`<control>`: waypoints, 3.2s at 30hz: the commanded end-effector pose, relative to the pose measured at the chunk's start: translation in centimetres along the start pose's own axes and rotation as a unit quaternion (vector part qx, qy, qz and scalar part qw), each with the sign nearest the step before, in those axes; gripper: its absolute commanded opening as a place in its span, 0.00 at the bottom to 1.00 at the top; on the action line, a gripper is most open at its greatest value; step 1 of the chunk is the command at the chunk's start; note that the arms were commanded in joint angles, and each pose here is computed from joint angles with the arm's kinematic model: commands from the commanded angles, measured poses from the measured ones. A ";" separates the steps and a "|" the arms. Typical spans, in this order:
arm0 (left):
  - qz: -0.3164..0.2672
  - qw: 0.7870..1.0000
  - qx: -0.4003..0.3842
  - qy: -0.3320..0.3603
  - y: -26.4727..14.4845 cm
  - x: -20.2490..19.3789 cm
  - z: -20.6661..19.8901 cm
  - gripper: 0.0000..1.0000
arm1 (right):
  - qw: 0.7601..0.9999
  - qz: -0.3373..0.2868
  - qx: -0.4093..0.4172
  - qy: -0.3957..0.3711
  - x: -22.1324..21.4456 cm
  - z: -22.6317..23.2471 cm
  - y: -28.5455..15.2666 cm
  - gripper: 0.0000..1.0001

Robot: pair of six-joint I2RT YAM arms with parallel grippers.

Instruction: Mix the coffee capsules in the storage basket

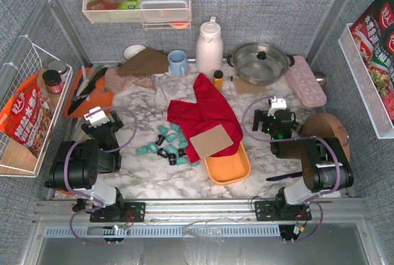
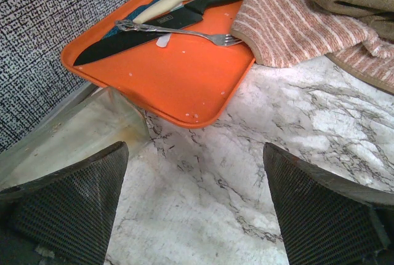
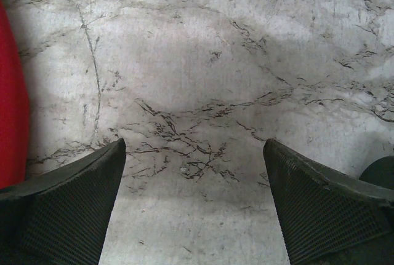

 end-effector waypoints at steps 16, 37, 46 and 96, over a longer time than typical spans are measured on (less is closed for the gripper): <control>-0.010 1.000 -0.005 -0.004 0.1 0.5 -0.2 0.99 | 1.000 -0.006 -0.007 -0.003 0.4 -0.1 0.1 0.99; -0.009 1.000 -0.005 -0.003 0.1 0.5 -0.2 0.99 | 1.000 -0.010 0.001 0.003 1.3 -0.3 -0.2 0.99; 0.024 0.999 0.020 0.027 0.3 3.0 -1.7 0.99 | 0.993 -0.005 -0.102 0.057 5.8 -2.6 -4.1 0.99; 0.214 0.944 -0.242 -0.067 -14.6 14.0 -7.5 0.99 | 0.994 0.041 0.049 0.087 10.9 2.7 -20.3 0.83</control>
Point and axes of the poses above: each gripper's point midway between its finger pads, its own y axis out along the fingers, its own z axis along the line the jaws close on, x = y × z, the point moved 5 cm from there along -y, back along the fingers, and after that the axes turned 6 degrees about -y, right-handed, at the moved point
